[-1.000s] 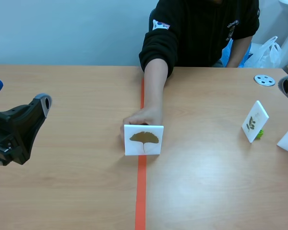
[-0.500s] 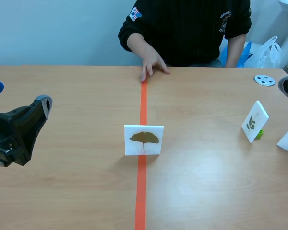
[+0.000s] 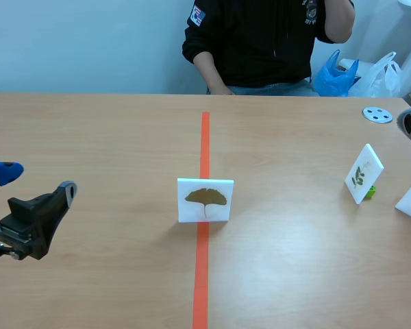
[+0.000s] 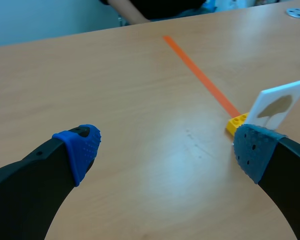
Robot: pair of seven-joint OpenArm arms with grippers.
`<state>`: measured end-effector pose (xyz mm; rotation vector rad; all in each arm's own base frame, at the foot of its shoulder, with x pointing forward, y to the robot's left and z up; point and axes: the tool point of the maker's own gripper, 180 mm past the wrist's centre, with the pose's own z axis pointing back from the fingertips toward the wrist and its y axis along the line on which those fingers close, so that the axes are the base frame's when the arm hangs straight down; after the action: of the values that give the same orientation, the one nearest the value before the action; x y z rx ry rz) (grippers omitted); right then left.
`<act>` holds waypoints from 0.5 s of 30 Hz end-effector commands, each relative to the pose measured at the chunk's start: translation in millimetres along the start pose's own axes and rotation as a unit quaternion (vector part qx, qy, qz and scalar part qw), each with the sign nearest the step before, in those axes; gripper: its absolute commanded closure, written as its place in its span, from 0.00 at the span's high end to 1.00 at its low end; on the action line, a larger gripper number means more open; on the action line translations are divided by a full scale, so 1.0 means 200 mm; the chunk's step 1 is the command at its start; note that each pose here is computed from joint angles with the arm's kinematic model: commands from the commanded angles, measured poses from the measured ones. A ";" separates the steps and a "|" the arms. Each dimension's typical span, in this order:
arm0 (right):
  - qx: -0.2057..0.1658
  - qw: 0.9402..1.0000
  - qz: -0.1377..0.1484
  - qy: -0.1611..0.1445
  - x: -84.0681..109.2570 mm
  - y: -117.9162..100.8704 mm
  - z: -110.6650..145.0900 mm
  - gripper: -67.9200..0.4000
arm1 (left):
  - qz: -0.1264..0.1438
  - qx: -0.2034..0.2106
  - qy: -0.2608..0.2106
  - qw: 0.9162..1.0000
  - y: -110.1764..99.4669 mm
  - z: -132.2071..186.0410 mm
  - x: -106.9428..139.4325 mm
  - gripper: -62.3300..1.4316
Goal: Sort the leaf by its shape. The table is split by an orange tape line. A compound leaf with several leaflets goes to the left side, a simple leaf with one blade goes to the right side. Return to the home posture when a red brick is placed on the table.
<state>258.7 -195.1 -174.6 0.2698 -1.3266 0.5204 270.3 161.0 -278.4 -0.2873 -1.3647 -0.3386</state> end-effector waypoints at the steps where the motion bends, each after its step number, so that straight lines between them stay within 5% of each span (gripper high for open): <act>1: -0.001 1.000 0.007 -0.012 0.04 -0.01 0.00 0.75 | -0.009 -0.022 -0.021 1.000 -0.03 -0.04 0.07 0.92; 5: -0.001 1.000 0.007 -0.012 0.04 -0.01 0.00 0.75 | -0.017 -0.067 -0.010 0.998 -0.11 -0.10 0.04 0.92; 9: -0.001 1.000 0.007 -0.012 0.04 -0.01 0.00 0.75 | -0.065 -0.113 0.018 0.991 -0.19 -0.17 -0.05 0.92; 15: -0.001 1.000 0.007 -0.012 0.04 -0.01 0.00 0.75 | -0.094 -0.170 0.047 0.980 -0.31 -0.28 -0.17 0.92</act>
<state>258.7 -195.1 -174.6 0.2697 -1.3262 0.5205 281.3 87.1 -336.0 -0.4067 -1.1858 -0.7471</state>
